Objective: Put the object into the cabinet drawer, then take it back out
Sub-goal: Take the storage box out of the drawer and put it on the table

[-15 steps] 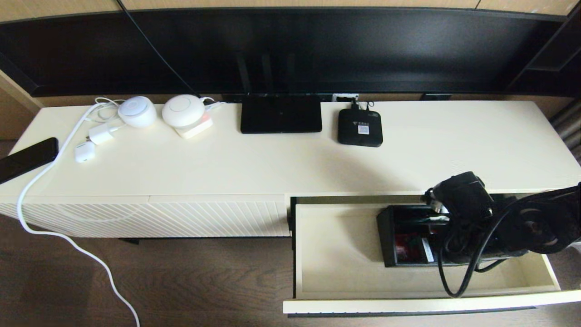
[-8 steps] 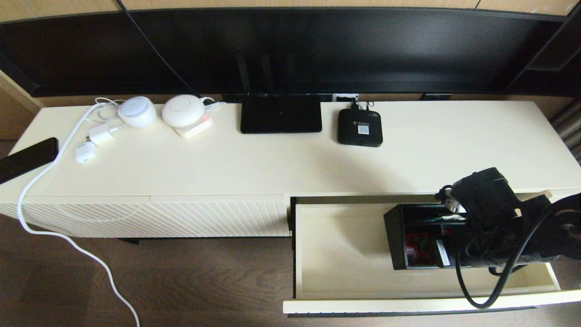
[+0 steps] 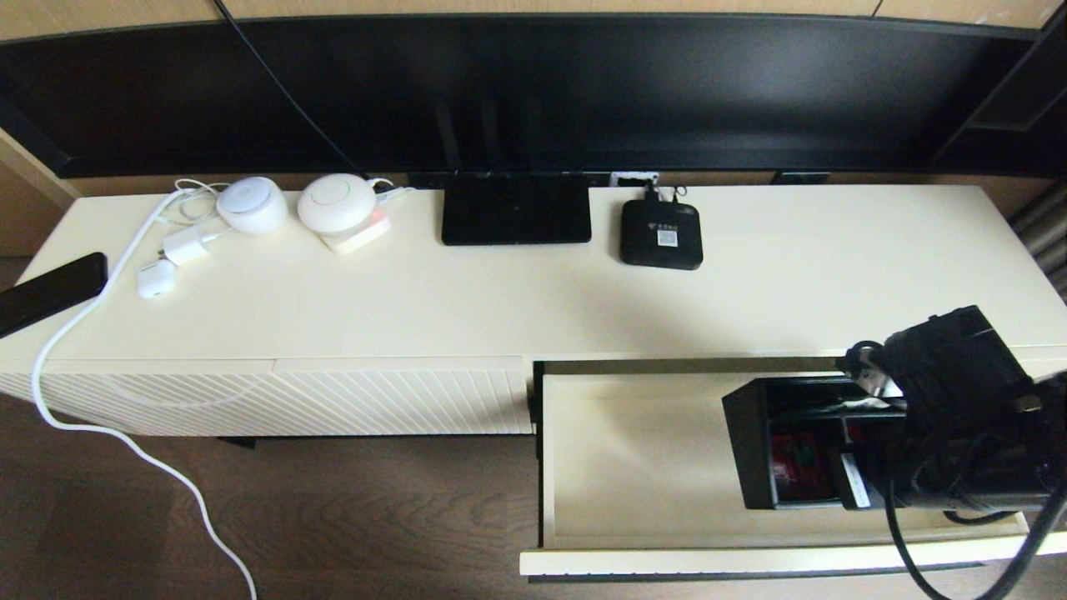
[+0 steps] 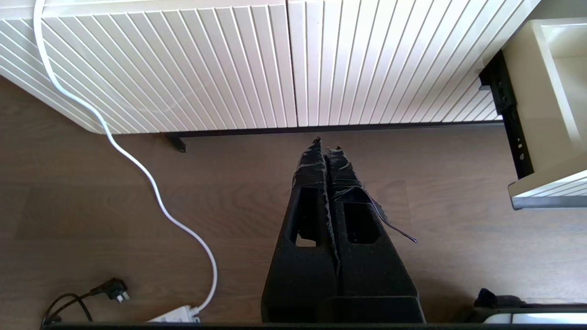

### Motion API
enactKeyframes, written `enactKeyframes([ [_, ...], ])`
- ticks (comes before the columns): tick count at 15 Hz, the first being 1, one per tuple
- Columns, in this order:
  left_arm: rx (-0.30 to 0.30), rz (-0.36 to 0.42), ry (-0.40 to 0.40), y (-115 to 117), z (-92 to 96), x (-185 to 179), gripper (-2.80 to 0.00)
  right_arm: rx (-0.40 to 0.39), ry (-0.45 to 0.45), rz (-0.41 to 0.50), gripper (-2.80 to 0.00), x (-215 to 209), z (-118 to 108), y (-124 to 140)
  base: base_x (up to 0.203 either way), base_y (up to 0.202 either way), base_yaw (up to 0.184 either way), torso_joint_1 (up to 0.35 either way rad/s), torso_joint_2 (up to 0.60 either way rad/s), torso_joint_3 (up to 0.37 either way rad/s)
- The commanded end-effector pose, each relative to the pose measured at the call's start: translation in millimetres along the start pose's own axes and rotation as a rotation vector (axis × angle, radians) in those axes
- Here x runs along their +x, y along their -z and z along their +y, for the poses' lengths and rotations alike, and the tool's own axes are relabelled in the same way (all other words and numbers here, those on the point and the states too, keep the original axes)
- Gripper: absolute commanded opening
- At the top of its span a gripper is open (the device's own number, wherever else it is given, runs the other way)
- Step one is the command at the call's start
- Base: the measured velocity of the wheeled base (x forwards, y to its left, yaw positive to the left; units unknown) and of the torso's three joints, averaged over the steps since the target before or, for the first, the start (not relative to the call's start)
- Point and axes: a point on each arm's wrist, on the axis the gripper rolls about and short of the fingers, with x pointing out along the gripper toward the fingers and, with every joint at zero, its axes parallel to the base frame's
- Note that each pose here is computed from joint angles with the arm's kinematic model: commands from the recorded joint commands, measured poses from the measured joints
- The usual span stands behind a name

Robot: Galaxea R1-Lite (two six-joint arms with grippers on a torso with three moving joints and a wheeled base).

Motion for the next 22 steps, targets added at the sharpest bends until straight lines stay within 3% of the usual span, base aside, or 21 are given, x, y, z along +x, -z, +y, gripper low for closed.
enactKeyframes([
  [1, 0.0, 0.0, 0.0, -0.4, 0.0, 0.0, -2.8, 0.01, -0.014, -0.066, -2.8, -22.5, -3.5, -1.1, 0.0, 0.0, 0.0, 0.0, 0.0, 0.0],
  [9, 0.0, 0.002, 0.0, 0.0, 0.0, 0.1, -2.8, 0.05, 0.009, -0.223, -2.8, -77.4, -6.5, -43.0, 0.0, 0.0, 0.0, 0.0, 0.0, 0.0],
  [14, 0.0, 0.001, 0.0, 0.1, 0.0, 0.0, -2.8, 0.072, 0.089, -0.214, -2.8, -49.2, -9.6, -80.0, 0.0, 0.0, 0.0, 0.0, 0.0, 0.0],
  [19, 0.0, 0.0, 0.0, -0.1, 0.0, 0.0, -2.8, 0.101, 0.094, -0.282, -2.8, -36.9, -6.8, -123.2, 0.0, 0.0, 0.0, 0.0, 0.0, 0.0],
  [22, 0.0, 0.0, 0.0, -0.4, 0.0, 0.0, -2.8, 0.099, 0.095, -0.279, -2.8, -29.9, -5.3, -128.5, 0.0, 0.0, 0.0, 0.0, 0.0, 0.0],
])
